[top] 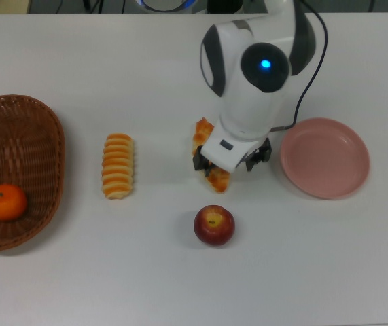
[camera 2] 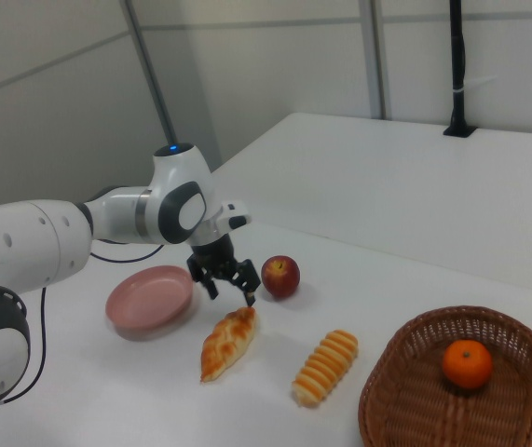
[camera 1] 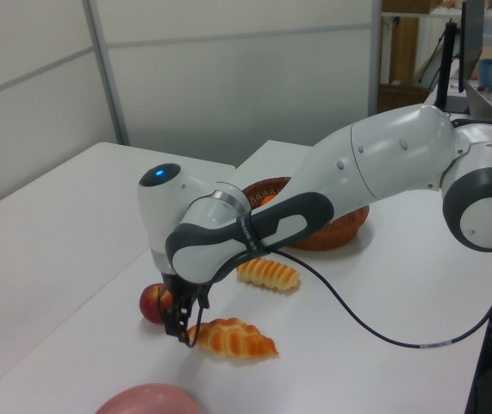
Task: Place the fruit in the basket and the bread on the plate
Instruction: 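Move the gripper to the croissant and grasp it, then carry the croissant onto the pink plate and release it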
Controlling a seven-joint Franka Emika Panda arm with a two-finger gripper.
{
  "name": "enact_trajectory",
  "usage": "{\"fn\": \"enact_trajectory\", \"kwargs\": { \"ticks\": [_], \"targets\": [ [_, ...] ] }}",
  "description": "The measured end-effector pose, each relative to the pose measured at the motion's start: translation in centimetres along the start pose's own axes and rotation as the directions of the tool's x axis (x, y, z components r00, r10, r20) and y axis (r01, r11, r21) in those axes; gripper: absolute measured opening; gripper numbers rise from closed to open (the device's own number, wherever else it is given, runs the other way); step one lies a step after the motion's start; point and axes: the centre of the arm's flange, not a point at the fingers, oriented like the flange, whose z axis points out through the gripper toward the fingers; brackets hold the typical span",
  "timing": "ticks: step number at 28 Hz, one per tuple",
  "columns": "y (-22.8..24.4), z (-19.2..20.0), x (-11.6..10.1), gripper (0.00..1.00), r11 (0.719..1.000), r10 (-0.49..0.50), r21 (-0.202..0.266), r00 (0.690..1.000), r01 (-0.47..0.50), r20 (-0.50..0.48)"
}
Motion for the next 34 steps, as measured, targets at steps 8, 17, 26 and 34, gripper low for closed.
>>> {"fn": "enact_trajectory", "kwargs": {
  "ticks": [8, 17, 26, 34],
  "targets": [
    [-2.1, 3.1, -2.2, 0.97, 0.991, -0.079, -0.096, 0.989, 0.091, 0.127],
    [-1.9, 4.1, -2.6, 0.59, 0.983, -0.082, -0.153, 0.986, 0.103, 0.142],
    [-1.7, 2.4, -2.3, 0.30, 0.985, -0.058, -0.156, 0.992, 0.075, 0.111],
    [-2.9, -1.6, -2.1, 0.20, 0.989, -0.045, -0.140, 0.998, 0.050, 0.042]
  ]
}}
